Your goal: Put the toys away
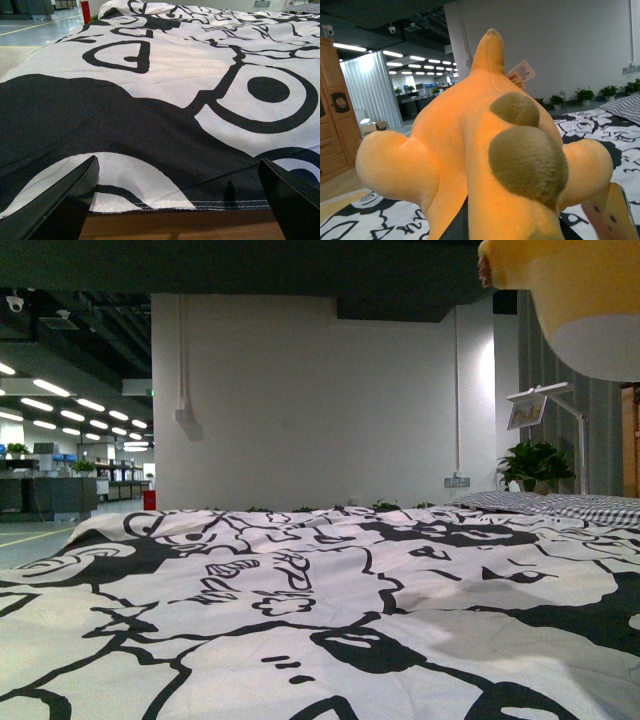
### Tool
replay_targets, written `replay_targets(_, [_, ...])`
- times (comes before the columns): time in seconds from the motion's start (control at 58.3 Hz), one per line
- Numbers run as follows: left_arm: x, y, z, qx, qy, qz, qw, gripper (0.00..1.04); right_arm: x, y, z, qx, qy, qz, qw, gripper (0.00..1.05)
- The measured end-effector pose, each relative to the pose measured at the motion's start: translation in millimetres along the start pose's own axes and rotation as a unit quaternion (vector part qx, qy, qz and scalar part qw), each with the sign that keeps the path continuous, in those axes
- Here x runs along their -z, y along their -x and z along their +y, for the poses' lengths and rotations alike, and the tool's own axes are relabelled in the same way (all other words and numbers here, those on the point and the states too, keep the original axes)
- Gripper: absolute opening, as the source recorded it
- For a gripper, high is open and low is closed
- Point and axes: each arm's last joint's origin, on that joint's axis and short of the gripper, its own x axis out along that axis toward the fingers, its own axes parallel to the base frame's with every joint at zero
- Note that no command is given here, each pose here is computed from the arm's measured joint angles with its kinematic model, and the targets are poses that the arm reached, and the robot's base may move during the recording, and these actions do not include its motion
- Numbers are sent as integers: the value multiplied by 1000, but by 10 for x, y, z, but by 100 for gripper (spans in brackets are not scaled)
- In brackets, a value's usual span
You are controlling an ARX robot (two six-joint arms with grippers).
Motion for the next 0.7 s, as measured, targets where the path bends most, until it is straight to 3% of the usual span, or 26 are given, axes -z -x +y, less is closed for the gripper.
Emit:
replay_targets(0.326, [0,0,0,0,0,0,1000,98,20,629,126,6,-42,8,999,7])
replay_targets(0.704, [0,0,0,0,0,0,1000,98,53,666,132,11,-49,18,999,7])
